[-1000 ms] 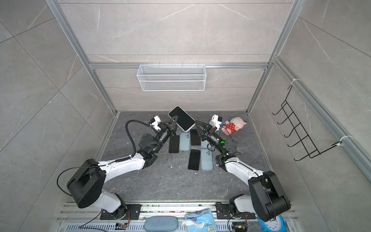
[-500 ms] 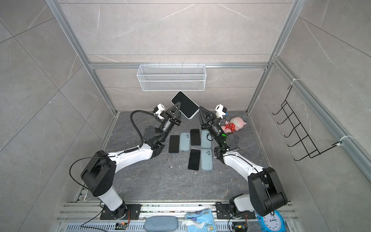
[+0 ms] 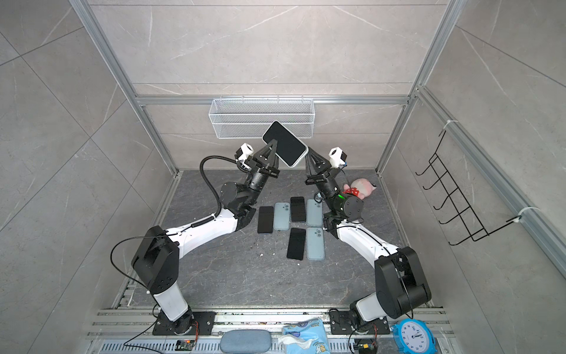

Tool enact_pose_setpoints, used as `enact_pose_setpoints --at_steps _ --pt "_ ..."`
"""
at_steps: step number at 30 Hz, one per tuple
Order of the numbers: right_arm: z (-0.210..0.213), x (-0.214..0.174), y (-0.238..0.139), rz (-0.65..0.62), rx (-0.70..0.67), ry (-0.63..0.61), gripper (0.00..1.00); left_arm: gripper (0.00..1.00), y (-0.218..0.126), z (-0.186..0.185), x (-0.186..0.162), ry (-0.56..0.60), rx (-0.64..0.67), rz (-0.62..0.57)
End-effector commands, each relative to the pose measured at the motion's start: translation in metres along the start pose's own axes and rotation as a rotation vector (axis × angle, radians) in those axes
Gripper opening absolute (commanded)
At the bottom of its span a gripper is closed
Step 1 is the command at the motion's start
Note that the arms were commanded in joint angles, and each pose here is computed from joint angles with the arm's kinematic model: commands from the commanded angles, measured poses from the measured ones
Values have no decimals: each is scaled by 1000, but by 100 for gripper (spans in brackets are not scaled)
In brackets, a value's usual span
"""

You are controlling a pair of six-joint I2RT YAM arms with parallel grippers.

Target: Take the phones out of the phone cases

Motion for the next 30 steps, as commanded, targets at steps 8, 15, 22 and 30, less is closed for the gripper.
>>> enact_pose_setpoints --at_steps 8,15,22,30 --pt "-6 3 -70 -14 -190 -99 46 0 -9 -38 -24 52 -60 72" --pt "23 -12 -74 121 -244 -227 53 0 -27 -19 -16 22 139 -25" --pt "32 -25 -67 194 -329 -273 51 0 -29 -11 -18 -4 135 -28" --pt "25 -30 -68 205 -337 -265 46 0 -29 -10 -21 -4 134 -18"
Point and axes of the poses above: each gripper's point midway between its finger pads, its own y axis out along the fingers, its own z axis along the line the jaws close on, x = y × z, the point moved 8 cm from there along -y, back along the fingers, and after that the axes turned 13 degrees about -y, right-handed, at the moved point
